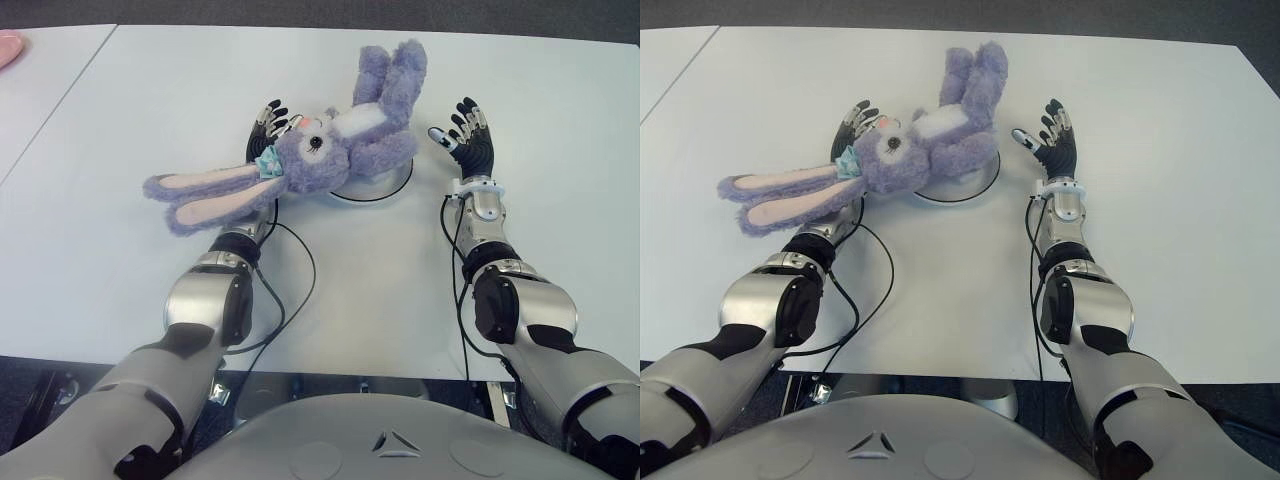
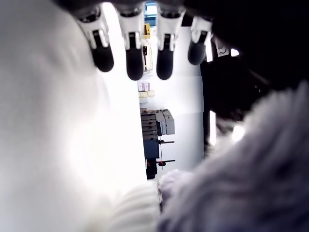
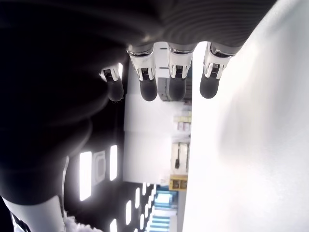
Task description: Put the doll into the plate.
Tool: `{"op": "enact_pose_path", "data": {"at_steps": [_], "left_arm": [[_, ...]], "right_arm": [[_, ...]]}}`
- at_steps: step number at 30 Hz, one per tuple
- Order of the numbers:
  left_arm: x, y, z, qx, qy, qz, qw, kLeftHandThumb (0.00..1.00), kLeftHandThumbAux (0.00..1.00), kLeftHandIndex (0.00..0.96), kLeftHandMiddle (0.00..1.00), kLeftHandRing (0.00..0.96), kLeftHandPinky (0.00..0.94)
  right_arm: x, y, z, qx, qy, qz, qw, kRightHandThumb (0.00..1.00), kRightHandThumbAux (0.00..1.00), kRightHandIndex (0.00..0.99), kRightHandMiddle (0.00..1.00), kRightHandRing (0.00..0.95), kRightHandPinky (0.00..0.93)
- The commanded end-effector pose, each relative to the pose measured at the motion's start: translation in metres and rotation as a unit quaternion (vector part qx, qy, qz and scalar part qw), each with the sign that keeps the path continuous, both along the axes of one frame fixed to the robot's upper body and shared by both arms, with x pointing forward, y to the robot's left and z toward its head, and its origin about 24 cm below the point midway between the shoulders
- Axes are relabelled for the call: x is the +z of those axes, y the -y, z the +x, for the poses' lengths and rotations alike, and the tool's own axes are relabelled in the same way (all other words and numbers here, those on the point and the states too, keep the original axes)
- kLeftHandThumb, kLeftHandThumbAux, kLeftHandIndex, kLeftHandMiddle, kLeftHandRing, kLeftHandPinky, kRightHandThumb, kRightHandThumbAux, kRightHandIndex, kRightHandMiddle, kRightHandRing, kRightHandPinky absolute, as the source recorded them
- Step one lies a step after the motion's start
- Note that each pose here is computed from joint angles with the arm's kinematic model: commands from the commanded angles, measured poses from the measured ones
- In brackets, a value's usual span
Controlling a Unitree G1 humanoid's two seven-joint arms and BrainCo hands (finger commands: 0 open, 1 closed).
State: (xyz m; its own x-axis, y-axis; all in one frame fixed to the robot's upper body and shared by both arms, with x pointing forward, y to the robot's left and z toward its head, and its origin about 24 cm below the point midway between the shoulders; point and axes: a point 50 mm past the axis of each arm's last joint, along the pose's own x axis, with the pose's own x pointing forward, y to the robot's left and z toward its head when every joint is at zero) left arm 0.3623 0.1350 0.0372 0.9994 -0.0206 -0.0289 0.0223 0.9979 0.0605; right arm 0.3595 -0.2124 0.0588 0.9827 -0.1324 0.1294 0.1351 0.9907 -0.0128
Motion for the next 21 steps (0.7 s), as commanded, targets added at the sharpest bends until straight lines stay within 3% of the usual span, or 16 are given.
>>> {"op": "enact_pose_path", "data": {"at_steps": [1,9,21], "left_arm": [[-0.114,-0.011,-0.082,0.015,-0.261,-0.005,0.965,0.000,0.515,0.119,0.159,0.152,0.146],[-0.113,-0.014,-0.082,0.024,-0.258,0.000,0.966,0.000,0.569,0.136,0.184,0.182,0.184],[-0.114,-0.019,-0.084,0.040,-0.250,0.000,0.967,0.000,0.612,0.130,0.173,0.171,0.163]], "right_arm": [[-0.093,-0.012,-0.053,-0.022,-0.181,0.074,0.981,0.000,0.737,0.084,0.096,0.080,0.093],[-0.119,-0.026,-0.075,-0.033,-0.232,0.094,0.968,0.000,0.801,0.104,0.113,0.105,0.140],[-0.126,-0.040,-0.083,-0.041,-0.237,0.088,0.967,0.000,0.911,0.112,0.130,0.135,0.183]]}}
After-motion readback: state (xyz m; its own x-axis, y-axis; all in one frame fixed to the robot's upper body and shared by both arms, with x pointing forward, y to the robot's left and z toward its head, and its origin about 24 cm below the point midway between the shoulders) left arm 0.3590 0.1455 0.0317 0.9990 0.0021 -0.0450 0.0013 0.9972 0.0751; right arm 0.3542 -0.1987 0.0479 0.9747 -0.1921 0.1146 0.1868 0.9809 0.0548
